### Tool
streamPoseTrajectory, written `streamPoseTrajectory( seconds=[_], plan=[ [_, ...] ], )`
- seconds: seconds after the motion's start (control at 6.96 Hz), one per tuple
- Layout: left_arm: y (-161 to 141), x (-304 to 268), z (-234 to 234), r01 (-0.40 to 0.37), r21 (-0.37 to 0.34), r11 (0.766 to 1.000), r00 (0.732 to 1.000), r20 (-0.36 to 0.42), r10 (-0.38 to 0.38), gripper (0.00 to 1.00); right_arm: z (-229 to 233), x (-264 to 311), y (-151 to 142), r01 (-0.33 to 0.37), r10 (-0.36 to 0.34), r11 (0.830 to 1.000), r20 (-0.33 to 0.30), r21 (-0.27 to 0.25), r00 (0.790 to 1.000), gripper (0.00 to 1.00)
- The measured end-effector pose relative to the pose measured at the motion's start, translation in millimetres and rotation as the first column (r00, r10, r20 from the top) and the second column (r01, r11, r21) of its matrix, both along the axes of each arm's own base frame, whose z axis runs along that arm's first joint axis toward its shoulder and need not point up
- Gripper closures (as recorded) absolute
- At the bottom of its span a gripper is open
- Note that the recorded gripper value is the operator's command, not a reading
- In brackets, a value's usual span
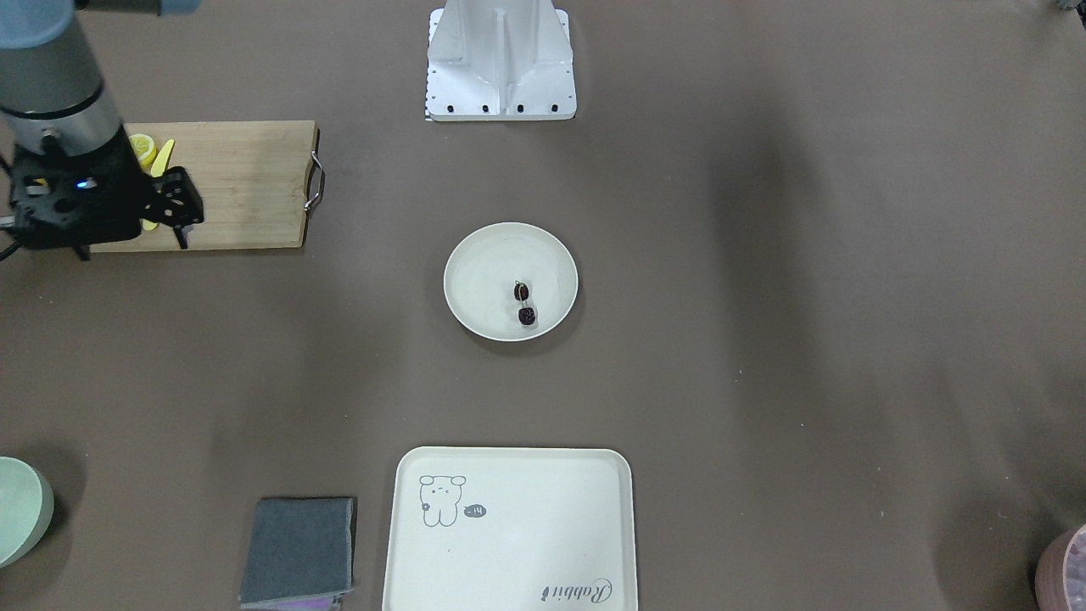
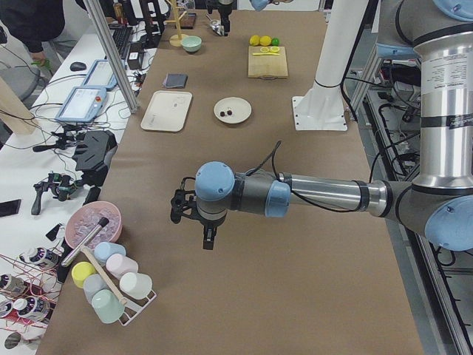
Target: Place red cherry on plate
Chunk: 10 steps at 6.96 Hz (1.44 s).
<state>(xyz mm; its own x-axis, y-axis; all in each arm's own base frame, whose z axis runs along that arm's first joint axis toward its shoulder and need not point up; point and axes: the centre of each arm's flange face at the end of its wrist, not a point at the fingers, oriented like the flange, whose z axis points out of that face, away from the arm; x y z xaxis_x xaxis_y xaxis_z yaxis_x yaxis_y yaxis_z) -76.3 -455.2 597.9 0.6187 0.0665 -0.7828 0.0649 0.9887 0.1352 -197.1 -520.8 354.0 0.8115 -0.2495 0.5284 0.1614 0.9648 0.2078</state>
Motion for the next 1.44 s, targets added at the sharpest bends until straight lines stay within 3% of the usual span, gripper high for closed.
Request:
streamPoseTrajectory(
  seconds=[0.29, 0.43, 0.72, 1.15, 1.44],
  plan=[
    [-14.0, 16.8, -0.9, -0.062, 0.052, 0.997, 0.998, 0.008, 0.062, 0.01, 114.3, 97.3, -50.9, 0.019, -0.016, 0.999, 0.067, -0.042, 0.998, 0.0],
    [-19.1, 24.6, -3.1, -0.083, 0.066, 0.994, 0.997, 0.01, 0.083, 0.01, 157.4, 137.3, -59.5, 0.024, -0.018, 0.997, 0.096, -0.067, 0.995, 0.0],
    [-35.0, 32.1, -6.4, -0.097, 0.07, 0.993, 0.995, 0.01, 0.097, 0.01, 204.9, 193.2, -39.7, 0.004, 0.013, 0.994, 0.156, -0.108, 0.988, 0.0],
    [-99.6, 76.3, 22.2, -0.17, 0.034, 0.985, 0.985, 0.027, 0.169, 0.01, 199.2, 226.7, 18.3, -0.042, 0.074, 0.989, 0.231, -0.138, 0.97, 0.0],
    [-112.0, 82.8, 47.2, -0.167, 0.044, 0.985, 0.982, 0.098, 0.162, 0.01, 197.8, 232.8, 39.8, -0.054, 0.091, 0.986, 0.24, -0.156, 0.966, 0.0]
  ],
)
